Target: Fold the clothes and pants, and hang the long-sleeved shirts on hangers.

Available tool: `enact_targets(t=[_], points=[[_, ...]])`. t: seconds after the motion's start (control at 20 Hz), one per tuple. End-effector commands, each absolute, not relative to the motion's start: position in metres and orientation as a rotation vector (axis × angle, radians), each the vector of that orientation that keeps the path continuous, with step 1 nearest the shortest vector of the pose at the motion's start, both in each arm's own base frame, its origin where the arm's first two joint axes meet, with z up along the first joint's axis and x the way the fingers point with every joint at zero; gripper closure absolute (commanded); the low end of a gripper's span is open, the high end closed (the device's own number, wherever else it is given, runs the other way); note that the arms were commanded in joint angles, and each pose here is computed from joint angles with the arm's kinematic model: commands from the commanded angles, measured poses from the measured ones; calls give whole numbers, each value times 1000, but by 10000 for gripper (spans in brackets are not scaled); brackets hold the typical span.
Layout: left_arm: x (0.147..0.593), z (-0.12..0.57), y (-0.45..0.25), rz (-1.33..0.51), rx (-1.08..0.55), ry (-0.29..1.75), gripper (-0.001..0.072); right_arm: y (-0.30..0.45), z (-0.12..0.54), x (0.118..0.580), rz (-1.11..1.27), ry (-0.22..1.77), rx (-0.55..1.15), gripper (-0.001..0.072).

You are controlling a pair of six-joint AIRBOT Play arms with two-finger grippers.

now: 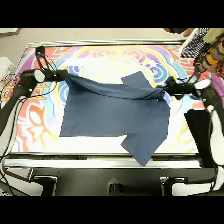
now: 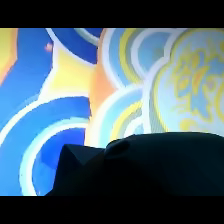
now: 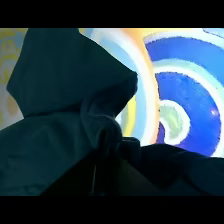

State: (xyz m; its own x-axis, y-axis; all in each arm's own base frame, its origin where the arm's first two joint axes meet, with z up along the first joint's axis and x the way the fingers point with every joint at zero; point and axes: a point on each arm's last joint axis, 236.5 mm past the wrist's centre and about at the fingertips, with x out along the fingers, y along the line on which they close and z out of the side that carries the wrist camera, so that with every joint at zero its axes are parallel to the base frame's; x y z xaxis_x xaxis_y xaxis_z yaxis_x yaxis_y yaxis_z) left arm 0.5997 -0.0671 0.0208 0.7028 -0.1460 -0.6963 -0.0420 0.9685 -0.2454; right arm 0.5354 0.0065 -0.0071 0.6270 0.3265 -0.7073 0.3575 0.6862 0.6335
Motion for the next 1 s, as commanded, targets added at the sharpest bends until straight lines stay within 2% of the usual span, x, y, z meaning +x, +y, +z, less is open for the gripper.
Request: enact_targets(t=[0.0,0.1,0.15,0.25,0.45,0.55,0.75,0.8,0.95], points=[[603,-10,-76,-64,-317,830,571,14,-38,551,-50,904,843,634],[599,-3,-71,-63,-383,866,265,3,-30,547,-55,908,861,405],[594,2,-65,-62,-411,902,123,-4,-22,539,-49,930,873,340],[576,12,-42,-48,-420,997,103,-29,-6,511,-44,999,890,328],[513,38,12,-31,-395,1167,103,-97,14,426,-64,1150,749,327],[479,44,30,-17,-399,1223,103,-107,10,384,-63,1195,737,328],[420,37,45,38,-445,1256,103,-68,-38,311,20,1292,780,326],[408,34,45,48,-452,1258,103,-51,-48,303,64,1305,827,293],[385,26,41,59,-454,1274,103,-33,-77,284,62,1333,886,290]])
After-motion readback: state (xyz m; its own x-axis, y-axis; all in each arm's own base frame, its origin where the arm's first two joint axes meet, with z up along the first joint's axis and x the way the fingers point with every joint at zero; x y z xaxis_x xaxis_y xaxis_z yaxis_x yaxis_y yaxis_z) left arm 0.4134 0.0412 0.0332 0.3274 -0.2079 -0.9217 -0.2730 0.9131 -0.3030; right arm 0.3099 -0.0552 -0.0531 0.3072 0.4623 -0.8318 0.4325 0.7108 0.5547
